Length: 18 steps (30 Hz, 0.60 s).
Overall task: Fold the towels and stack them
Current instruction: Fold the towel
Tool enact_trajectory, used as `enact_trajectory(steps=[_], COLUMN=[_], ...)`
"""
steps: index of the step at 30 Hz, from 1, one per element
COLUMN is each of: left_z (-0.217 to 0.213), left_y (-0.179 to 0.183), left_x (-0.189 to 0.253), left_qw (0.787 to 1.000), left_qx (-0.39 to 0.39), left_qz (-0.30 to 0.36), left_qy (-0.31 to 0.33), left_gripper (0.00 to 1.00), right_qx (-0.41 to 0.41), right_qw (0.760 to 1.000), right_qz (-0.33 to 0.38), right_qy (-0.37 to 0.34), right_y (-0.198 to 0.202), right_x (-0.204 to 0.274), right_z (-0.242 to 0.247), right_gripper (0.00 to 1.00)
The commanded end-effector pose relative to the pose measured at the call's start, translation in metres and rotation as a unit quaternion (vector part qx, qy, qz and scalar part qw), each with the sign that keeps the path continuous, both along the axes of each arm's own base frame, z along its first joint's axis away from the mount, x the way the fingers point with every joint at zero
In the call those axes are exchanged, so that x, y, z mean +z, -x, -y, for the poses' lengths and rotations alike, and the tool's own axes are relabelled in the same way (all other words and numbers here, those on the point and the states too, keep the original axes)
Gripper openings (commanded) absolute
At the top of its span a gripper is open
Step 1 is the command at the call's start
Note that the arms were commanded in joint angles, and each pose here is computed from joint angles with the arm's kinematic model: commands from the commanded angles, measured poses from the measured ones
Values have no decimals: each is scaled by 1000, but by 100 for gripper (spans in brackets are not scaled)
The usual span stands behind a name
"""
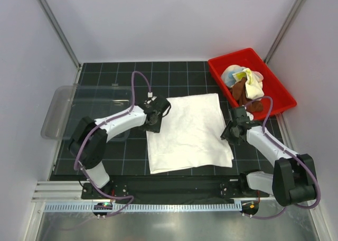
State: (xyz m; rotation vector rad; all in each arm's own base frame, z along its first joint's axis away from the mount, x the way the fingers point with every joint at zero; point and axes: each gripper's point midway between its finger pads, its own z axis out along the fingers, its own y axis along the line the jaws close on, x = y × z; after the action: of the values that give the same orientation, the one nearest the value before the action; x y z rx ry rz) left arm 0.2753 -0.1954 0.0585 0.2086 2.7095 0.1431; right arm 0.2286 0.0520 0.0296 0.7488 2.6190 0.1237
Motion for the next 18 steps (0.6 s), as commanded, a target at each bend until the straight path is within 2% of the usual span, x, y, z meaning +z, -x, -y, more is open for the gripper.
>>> enact_trajectory(steps=[1, 2, 4, 9, 14, 18], left_z=[13, 17, 32, 42, 39, 42], left_y=[12, 21, 44, 91, 109, 116], left_x=[30, 34, 29, 7, -8, -8], left_qw=[999, 997, 991, 977, 976, 974], left_qx=[-31, -38, -54, -43, -35, -33], left_qz=[5, 7, -30, -74, -86, -84], left_qy=[39, 64, 118, 193, 197, 210], left_gripper=[52, 52, 52, 52, 51, 49], right_qx=[7, 11, 22, 39, 46, 44], right_qw=[999, 999, 999, 999, 999, 999], right_qz=[0, -3, -5, -7, -6, -3], right_qy=[32, 34, 38, 23, 26, 31], right_y=[-4, -3, -2, -6, -12, -13], right_x=[15, 14, 12, 7, 7, 8], right_z=[9, 9, 10, 4, 3, 5], right_gripper=[46, 46, 44, 36, 35, 30])
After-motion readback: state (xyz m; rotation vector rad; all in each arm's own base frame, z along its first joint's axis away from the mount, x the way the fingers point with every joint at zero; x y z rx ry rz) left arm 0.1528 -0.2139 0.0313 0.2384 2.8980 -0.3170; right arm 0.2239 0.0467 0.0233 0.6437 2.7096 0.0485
